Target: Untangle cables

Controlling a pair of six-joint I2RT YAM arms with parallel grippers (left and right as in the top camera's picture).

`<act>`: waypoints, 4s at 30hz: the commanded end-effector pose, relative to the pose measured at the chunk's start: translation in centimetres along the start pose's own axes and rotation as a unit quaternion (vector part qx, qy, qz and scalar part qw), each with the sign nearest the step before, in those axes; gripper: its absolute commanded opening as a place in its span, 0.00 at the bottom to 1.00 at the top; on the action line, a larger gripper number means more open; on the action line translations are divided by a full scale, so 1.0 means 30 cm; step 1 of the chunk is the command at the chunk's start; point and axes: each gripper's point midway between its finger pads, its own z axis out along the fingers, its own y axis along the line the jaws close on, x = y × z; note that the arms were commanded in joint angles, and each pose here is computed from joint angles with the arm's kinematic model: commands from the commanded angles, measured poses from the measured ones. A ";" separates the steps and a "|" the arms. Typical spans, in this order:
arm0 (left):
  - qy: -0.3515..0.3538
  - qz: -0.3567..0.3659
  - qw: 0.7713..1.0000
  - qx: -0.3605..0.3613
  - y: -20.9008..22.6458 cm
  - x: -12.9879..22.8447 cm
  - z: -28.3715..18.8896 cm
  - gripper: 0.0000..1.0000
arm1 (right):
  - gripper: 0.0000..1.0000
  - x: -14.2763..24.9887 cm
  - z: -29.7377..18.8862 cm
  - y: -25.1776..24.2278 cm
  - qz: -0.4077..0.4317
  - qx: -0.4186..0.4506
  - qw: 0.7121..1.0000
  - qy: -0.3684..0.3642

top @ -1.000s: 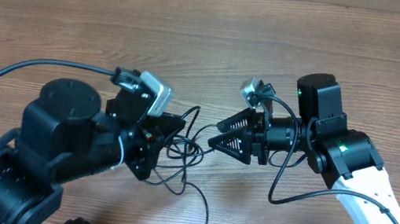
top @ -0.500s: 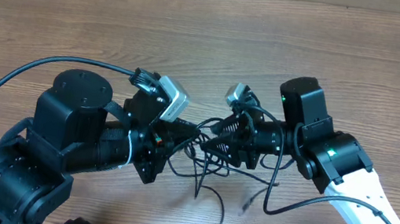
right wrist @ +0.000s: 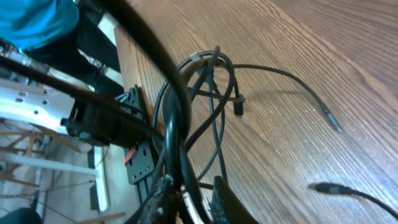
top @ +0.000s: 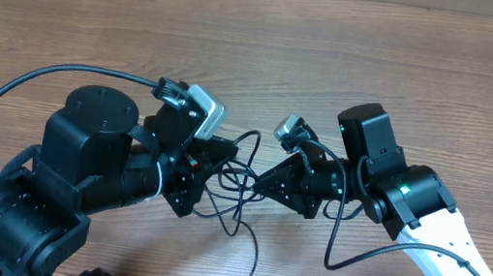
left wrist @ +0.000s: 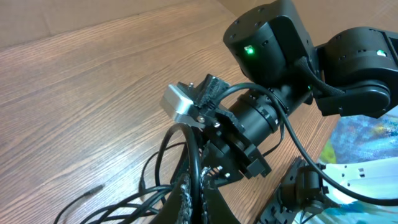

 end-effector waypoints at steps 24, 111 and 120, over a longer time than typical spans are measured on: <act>0.063 -0.041 0.996 -0.037 0.056 0.086 0.025 0.04 | 0.04 -0.259 -0.310 0.173 -0.082 -0.166 0.965 -0.185; 0.044 -0.029 0.999 -0.012 0.019 0.064 0.005 0.04 | 0.04 -0.046 0.066 -0.006 0.056 0.177 0.983 -0.003; 0.058 -0.042 0.996 -0.048 0.060 0.093 0.000 0.05 | 0.04 -0.231 -0.274 -0.172 0.117 0.419 0.884 -0.172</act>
